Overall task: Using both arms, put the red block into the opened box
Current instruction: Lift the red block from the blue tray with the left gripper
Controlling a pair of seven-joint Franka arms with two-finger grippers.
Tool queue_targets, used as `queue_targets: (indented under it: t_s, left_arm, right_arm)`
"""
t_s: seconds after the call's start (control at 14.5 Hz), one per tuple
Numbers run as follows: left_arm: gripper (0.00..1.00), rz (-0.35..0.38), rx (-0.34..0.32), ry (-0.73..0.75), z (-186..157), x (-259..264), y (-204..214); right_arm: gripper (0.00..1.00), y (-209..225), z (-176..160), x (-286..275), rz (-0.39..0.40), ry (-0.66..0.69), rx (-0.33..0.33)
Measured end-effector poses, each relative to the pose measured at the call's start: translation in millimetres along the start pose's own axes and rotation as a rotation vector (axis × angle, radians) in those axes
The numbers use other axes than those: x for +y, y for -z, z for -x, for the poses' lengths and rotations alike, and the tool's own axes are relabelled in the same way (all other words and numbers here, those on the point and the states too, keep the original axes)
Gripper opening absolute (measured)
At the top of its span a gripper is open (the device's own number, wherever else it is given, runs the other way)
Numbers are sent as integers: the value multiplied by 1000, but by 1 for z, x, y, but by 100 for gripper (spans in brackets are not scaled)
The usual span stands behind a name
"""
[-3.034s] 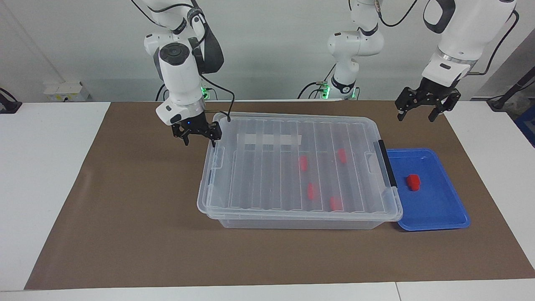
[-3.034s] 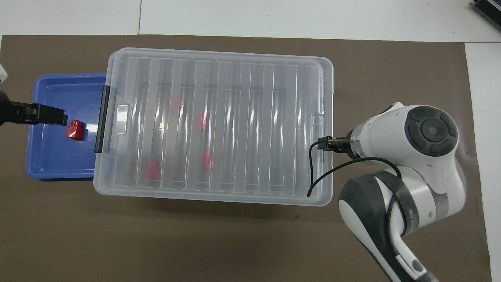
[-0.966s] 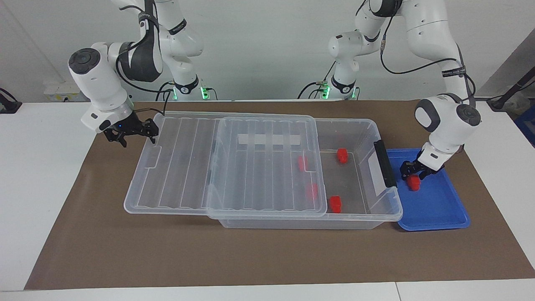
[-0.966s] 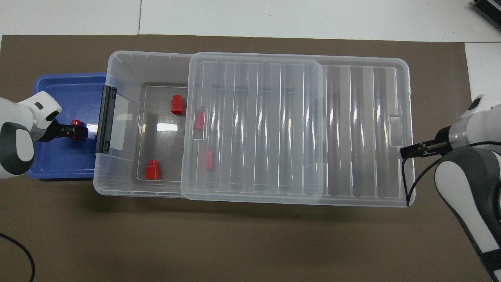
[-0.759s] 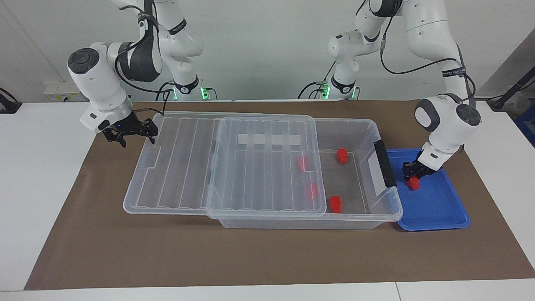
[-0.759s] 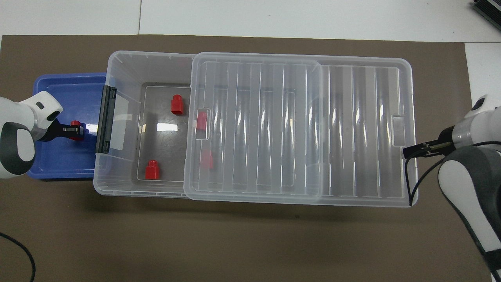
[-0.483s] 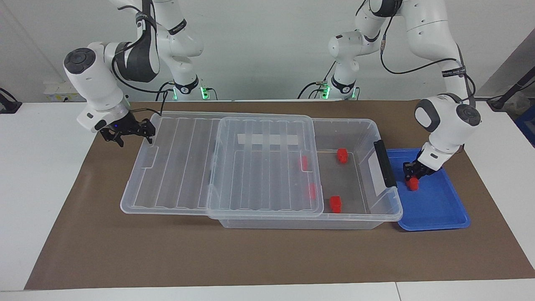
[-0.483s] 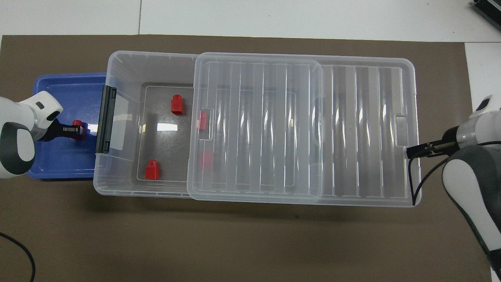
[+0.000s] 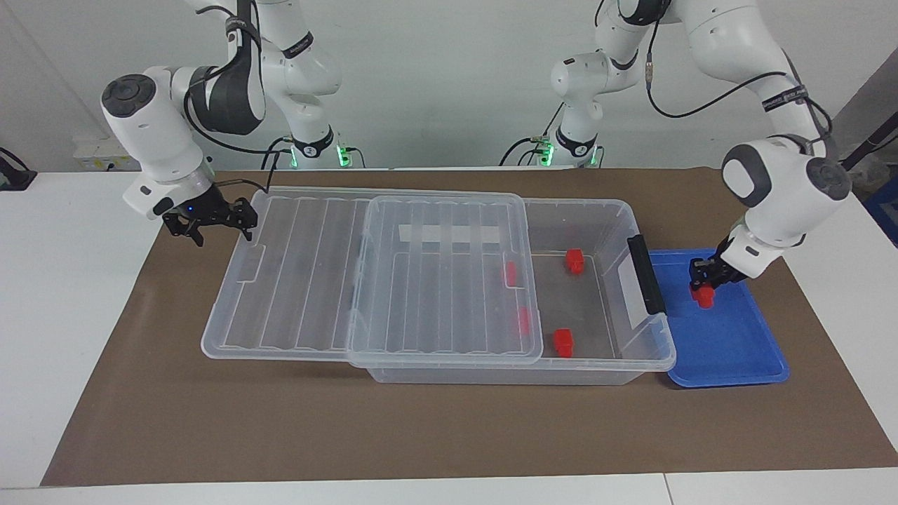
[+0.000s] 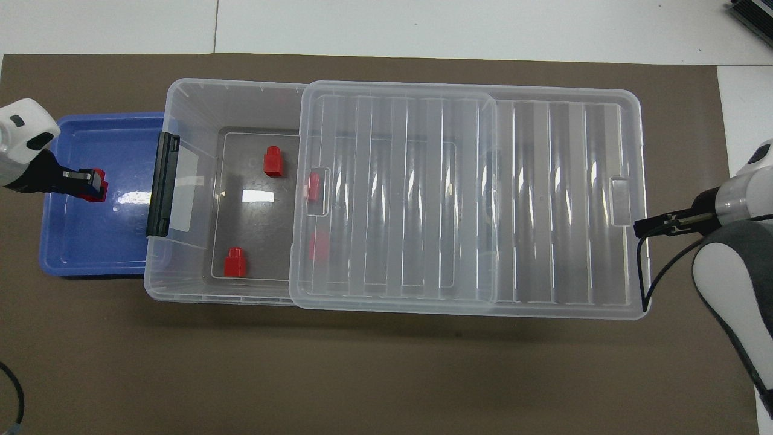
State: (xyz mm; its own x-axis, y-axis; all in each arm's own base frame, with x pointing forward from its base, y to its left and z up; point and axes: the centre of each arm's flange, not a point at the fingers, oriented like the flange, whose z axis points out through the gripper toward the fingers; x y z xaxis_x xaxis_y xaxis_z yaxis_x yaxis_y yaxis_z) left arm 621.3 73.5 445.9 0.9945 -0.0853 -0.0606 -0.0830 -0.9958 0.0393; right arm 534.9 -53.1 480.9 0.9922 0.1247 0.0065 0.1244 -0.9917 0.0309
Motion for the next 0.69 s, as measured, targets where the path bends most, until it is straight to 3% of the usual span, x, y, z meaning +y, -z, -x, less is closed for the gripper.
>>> queue_targets:
  t_s: [0.28,0.69]
  left_arm:
    - [34,0,-43,57,6,54,85]
    - [34,-17,0,162,8,198,99]
  right_arm:
    - [100,38,-10,-8,11,-87,63]
    - [100,99,-25,-63,20,-201,70]
